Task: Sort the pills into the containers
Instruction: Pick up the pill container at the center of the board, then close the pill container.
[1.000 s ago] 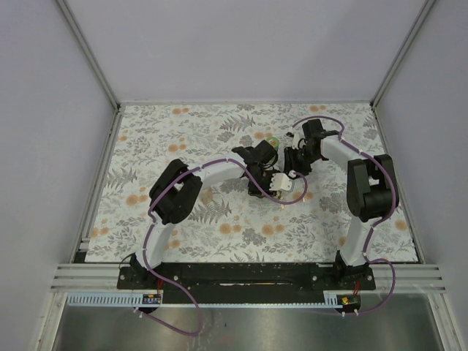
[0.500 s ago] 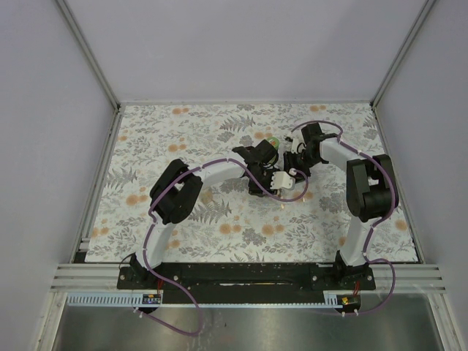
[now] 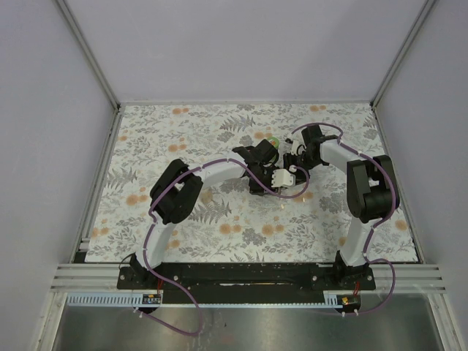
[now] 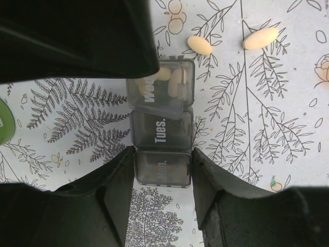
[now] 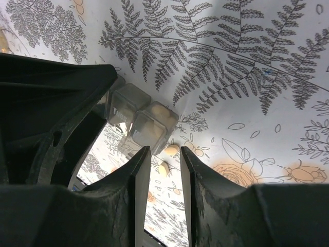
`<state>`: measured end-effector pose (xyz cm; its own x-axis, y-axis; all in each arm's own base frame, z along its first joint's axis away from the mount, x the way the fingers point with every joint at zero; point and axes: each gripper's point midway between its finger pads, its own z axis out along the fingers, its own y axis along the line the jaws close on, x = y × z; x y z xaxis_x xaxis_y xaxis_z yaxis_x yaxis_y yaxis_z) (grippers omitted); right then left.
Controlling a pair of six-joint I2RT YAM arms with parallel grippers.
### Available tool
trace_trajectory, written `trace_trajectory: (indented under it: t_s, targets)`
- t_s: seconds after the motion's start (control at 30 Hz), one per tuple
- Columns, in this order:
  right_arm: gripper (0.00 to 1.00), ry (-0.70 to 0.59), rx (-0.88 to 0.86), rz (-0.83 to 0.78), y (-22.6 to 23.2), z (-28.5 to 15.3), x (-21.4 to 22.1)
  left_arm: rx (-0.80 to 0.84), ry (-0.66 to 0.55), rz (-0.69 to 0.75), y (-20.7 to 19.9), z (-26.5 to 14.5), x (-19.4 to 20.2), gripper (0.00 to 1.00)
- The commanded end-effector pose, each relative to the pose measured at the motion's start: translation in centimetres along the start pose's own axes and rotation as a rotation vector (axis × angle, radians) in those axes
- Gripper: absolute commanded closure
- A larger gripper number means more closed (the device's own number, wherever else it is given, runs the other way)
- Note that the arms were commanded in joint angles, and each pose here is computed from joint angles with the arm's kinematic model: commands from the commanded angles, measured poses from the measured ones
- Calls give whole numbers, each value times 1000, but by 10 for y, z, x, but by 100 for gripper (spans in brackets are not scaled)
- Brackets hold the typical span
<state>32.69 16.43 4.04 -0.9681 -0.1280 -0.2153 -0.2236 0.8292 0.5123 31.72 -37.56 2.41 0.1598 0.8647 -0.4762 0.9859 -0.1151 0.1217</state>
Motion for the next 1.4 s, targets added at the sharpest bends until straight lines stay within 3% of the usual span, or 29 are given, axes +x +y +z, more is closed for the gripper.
trace_trajectory:
  t_s: [0.0, 0.63, 0.93, 1.07, 1.37]
  targets:
    - [62, -43, -49, -24, 21, -10, -5, -24, 41, -38, 6, 8, 8, 60]
    - [61, 6, -67, -43, 38, 6, 6, -32, 39, -77, 6, 12, 5, 60]
    - [62, 17, -197, -31, 59, 7, 9, -32, 35, -98, 3, 12, 5, 62]
    - [55, 16, -221, -34, 62, 7, 9, -36, 33, -98, 2, 11, 6, 63]
    - [52, 33, -224, -24, 60, 12, 11, -29, 32, -101, -1, 12, 7, 70]
